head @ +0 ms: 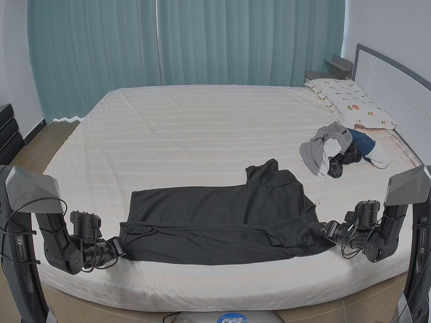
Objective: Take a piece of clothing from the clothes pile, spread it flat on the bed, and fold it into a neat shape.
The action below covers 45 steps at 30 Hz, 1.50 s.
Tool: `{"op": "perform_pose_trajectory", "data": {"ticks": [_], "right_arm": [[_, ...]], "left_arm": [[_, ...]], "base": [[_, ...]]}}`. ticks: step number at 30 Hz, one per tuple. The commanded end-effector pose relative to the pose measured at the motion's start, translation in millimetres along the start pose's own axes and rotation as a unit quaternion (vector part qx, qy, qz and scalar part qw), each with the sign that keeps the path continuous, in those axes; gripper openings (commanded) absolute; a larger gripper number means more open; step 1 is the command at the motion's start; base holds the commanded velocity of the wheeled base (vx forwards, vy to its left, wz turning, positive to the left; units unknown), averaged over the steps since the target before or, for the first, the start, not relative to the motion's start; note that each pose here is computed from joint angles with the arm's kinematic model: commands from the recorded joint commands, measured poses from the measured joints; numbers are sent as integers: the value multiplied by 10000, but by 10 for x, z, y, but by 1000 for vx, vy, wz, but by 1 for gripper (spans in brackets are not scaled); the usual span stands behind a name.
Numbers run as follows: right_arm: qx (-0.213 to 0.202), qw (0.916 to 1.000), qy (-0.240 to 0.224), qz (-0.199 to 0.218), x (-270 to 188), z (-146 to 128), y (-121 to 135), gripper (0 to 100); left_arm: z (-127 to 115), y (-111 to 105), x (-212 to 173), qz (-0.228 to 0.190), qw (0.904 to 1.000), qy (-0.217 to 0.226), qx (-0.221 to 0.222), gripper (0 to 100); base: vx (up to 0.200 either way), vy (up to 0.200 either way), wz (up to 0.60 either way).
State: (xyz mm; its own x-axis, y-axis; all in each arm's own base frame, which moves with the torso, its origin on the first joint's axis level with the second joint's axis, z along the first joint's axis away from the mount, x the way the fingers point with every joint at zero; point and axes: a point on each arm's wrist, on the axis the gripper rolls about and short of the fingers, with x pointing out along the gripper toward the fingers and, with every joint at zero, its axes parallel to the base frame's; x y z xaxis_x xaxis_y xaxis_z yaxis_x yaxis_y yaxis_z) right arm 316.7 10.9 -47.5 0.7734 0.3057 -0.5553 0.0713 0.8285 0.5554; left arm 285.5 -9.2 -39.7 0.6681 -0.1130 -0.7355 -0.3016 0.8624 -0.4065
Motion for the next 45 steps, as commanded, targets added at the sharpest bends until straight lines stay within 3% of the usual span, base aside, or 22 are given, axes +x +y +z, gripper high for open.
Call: {"op": "perform_pose_trajectory", "data": {"ticks": [1,12,32,39,45], "right_arm": [[-41,9999,97,-71,-38,-53,-27,0],[96,9997,79,-226,-215,-40,-98,0],[204,9992,157,-290,-448,-26,-165,0],[-104,9971,626,-419,-519,-127,-199,0],[-262,9968,669,-357,-567,-136,-179,0]], "left_arm": [[-12,17,-1,28,10000,26,-17,0],[39,111,-44,109,9998,-39,-142,0],[51,304,-168,342,9989,1,311,0],[42,325,-178,374,9986,28,375,0],[28,380,-208,453,9975,76,539,0]], "base": [[0,0,0],[0,0,0],[0,0,0],[0,0,0],[0,0,0]]}}
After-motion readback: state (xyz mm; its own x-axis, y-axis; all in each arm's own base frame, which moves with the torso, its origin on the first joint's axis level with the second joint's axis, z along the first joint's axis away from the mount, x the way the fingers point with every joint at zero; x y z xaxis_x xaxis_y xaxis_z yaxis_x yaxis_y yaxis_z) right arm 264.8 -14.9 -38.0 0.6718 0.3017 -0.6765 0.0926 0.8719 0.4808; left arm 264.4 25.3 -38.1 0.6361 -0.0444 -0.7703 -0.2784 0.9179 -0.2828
